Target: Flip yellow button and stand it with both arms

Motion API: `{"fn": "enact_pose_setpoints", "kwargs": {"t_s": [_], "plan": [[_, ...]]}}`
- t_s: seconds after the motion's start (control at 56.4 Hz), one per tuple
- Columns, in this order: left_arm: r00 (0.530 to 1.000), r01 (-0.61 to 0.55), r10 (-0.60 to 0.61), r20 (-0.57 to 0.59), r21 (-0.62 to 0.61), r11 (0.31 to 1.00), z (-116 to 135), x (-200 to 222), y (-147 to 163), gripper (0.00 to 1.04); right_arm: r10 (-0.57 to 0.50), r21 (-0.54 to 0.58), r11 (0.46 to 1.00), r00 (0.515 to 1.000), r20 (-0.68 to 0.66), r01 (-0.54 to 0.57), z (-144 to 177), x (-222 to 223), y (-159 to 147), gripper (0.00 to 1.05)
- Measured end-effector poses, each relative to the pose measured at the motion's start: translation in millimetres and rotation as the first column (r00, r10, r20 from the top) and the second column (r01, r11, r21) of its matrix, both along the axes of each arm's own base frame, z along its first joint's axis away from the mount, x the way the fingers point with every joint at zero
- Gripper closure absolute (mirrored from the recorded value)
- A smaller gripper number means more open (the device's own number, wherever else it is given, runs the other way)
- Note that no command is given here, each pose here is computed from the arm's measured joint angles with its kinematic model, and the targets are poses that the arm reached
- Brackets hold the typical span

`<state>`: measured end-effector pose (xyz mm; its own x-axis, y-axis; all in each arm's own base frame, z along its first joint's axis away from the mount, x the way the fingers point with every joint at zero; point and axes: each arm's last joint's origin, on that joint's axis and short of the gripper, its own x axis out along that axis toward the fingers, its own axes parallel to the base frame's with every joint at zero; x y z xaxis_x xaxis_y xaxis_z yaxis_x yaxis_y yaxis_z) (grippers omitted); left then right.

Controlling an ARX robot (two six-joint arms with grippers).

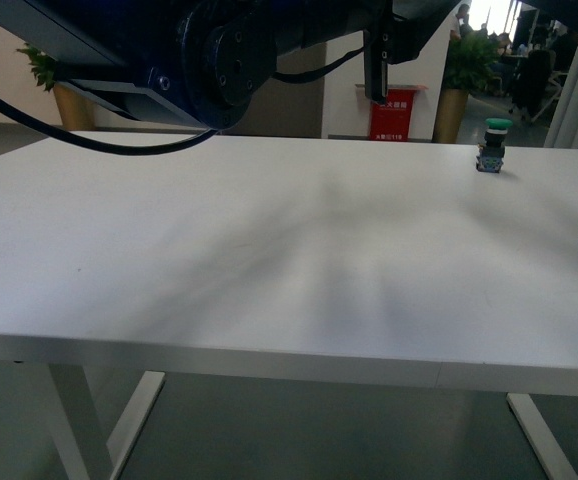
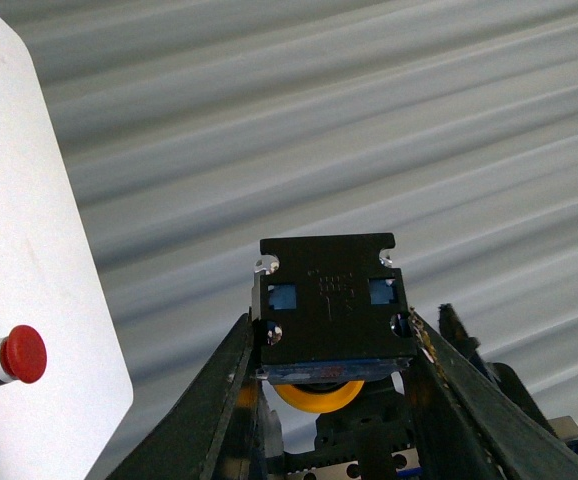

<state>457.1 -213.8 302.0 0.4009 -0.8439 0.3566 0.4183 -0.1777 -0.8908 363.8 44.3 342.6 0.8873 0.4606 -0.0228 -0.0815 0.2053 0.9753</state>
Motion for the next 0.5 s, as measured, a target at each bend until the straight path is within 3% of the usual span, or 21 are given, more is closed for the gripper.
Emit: {"fn": "enact_pose_setpoints", "kwargs": {"t_s": [0.248, 0.496], "plan": [[1.0, -0.007, 0.007, 0.002, -0.015, 1.0, 2.3, 0.0, 0.3, 0.7, -0.054, 0.03, 0.998, 0.998, 0.036, 0.053, -1.2, 2.4, -0.6, 0.69], [1.0, -0.006, 0.006, 0.001, -0.013, 1.0, 2.4, 0.2, 0.2, 0.7, -0.063, 0.051, 0.997, 0.997, 0.045, 0.061, -2.2, 2.6, -0.5, 0.72]]}}
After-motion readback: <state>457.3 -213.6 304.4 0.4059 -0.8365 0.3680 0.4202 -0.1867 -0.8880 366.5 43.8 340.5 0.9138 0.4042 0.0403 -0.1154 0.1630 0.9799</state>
